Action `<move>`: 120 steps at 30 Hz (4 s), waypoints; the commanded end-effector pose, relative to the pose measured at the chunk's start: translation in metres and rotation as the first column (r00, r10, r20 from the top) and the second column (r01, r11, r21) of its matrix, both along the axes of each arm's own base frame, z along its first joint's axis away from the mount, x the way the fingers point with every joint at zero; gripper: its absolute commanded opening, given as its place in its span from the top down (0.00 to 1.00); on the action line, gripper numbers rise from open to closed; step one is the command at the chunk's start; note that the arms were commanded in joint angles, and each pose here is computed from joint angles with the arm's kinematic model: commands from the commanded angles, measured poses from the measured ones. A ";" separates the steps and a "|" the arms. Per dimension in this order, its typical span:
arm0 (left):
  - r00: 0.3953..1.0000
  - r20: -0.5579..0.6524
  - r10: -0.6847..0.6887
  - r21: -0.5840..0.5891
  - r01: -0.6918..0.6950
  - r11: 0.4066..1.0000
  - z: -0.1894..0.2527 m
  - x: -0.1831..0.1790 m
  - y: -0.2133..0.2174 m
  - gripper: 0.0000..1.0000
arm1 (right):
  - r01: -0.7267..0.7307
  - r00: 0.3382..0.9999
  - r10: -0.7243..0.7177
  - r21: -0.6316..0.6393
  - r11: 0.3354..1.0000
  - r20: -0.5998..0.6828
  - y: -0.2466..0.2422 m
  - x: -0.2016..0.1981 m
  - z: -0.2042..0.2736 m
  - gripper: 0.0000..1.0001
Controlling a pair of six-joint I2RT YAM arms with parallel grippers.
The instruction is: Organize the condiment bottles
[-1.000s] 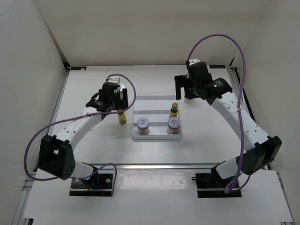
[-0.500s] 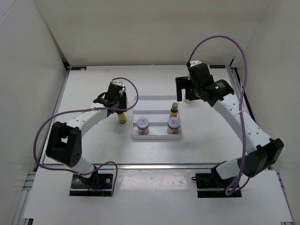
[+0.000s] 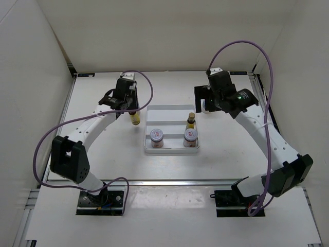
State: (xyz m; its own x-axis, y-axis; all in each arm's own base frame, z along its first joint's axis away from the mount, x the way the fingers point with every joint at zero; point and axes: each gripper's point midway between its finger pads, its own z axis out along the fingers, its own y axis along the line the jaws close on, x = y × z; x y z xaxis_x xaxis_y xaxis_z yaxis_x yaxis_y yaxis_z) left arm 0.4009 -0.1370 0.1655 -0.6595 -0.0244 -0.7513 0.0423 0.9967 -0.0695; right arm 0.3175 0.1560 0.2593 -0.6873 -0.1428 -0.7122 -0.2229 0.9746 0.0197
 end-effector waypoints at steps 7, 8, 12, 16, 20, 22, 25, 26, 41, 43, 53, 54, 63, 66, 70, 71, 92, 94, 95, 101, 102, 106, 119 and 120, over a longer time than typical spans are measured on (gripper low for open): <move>0.986 0.145 -0.084 -0.122 0.102 0.987 0.096 0.009 -0.036 0.89 | 0.016 1.000 -0.016 0.019 1.000 0.024 -0.007 -0.008 0.008 0.00; 0.983 0.143 -0.115 -0.127 0.133 0.983 0.096 0.006 -0.048 0.89 | 0.016 1.000 -0.016 0.014 1.000 0.016 -0.008 -0.009 0.007 0.00; 0.983 0.103 -0.151 -0.147 0.165 0.975 0.081 0.001 -0.072 0.89 | 0.016 1.000 -0.016 0.014 1.000 0.016 -0.009 -0.011 0.006 0.00; 0.983 0.019 -0.182 -0.127 0.183 0.975 0.043 -0.010 -0.090 0.89 | 0.016 1.000 -0.016 0.019 1.000 0.024 -0.009 -0.012 0.009 0.00; 0.983 -0.035 -0.178 -0.091 0.174 0.981 0.016 -0.017 -0.093 0.89 | 0.025 0.999 -0.025 0.019 1.000 0.024 -0.014 -0.014 0.011 0.00; 0.984 -0.056 -0.171 -0.080 0.166 0.983 0.003 -0.020 -0.094 0.89 | 0.025 0.999 -0.025 0.024 0.999 0.033 -0.015 -0.015 0.014 0.00; 0.984 -0.070 -0.163 -0.055 0.159 0.986 -0.011 -0.021 -0.094 0.89 | 0.025 0.999 -0.025 0.019 1.000 0.024 -0.017 -0.019 0.011 0.00; 0.985 -0.067 -0.156 -0.049 0.153 0.987 -0.011 -0.020 -0.093 0.89 | 0.031 0.999 -0.032 0.020 0.999 0.013 -0.017 -0.020 0.007 0.00; 0.990 0.011 -0.143 -0.052 0.143 0.988 0.028 -0.007 -0.094 0.00 | 0.060 0.998 -0.060 0.028 0.998 0.004 -0.032 -0.008 0.006 0.00; 0.990 0.050 -0.132 -0.026 0.133 0.991 0.054 -0.008 -0.085 0.00 | 0.088 0.995 -0.087 0.015 0.996 -0.048 -0.039 0.013 -0.003 0.00; 0.935 0.313 0.169 0.089 -0.206 0.974 0.159 -0.054 0.068 0.00 | 0.126 0.986 -0.124 0.019 0.992 -0.111 -0.055 0.104 -0.021 0.00; 0.935 0.285 0.212 0.110 -0.252 0.962 0.136 -0.062 0.090 0.00 | 0.130 0.985 -0.127 0.025 0.991 -0.119 -0.056 0.111 -0.025 0.00; 0.917 0.234 0.324 0.242 -0.377 0.894 0.078 -0.117 0.145 0.00 | 0.113 0.960 -0.101 0.031 0.993 -0.260 -0.048 0.158 -0.098 0.00; 0.908 0.229 0.351 0.262 -0.405 0.876 0.066 -0.125 0.153 0.00 | 0.124 0.952 -0.108 0.040 0.991 -0.287 -0.044 0.166 -0.118 0.00; 0.910 0.214 0.355 0.269 -0.405 0.874 0.056 -0.130 0.154 0.00 | 0.139 0.942 -0.124 0.027 0.990 -0.311 -0.045 0.169 -0.133 0.12; 0.908 0.215 0.361 0.261 -0.409 0.874 0.056 -0.130 0.154 0.00 | 0.138 0.946 -0.123 0.031 0.990 -0.300 -0.044 0.172 -0.129 0.21; 0.940 0.171 0.295 0.199 -0.326 0.924 0.045 -0.124 0.133 0.00 | -0.121 0.976 0.132 0.073 0.990 -0.174 0.044 0.108 -0.052 0.75; 0.942 0.171 0.288 0.208 -0.320 0.924 0.046 -0.124 0.133 0.00 | -0.154 0.966 0.166 0.075 0.985 -0.197 0.058 0.100 -0.061 0.75; 0.941 0.178 0.289 0.202 -0.322 0.925 0.048 -0.125 0.134 0.00 | -0.153 0.962 0.166 0.076 0.985 -0.216 0.062 0.098 -0.068 0.75; 0.943 0.177 0.283 0.210 -0.317 0.925 0.048 -0.125 0.134 0.00 | -0.148 0.953 0.143 0.002 0.989 -0.268 0.067 0.091 -0.098 0.73; 0.945 0.174 0.277 0.206 -0.310 0.928 0.047 -0.125 0.132 0.00 | -0.151 0.948 0.141 -0.014 0.988 -0.286 0.069 0.088 -0.107 0.73; 0.947 0.171 0.271 0.201 -0.303 0.932 0.047 -0.125 0.131 0.00 | -0.130 0.946 0.110 -0.045 0.990 -0.306 0.063 0.087 -0.122 0.71; 0.974 0.116 0.195 0.169 -0.213 0.962 0.042 -0.104 0.107 0.00 | -0.091 0.961 0.061 -0.100 0.991 -0.270 0.056 0.092 -0.116 0.01; 0.974 0.112 0.195 0.171 -0.212 0.962 0.042 -0.102 0.106 0.00 | -0.089 0.967 0.065 -0.089 0.992 -0.246 0.056 0.093 -0.105 0.01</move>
State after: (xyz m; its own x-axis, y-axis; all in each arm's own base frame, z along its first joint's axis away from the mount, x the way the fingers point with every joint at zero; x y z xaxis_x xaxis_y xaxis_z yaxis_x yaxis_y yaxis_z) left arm 0.2862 -0.0185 0.1953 -0.6021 -0.0076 -0.7984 -0.2025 0.9687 0.1435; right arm 0.4000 0.2078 0.1145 -0.8695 -0.2888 -0.4007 -0.3111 0.9503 -0.0099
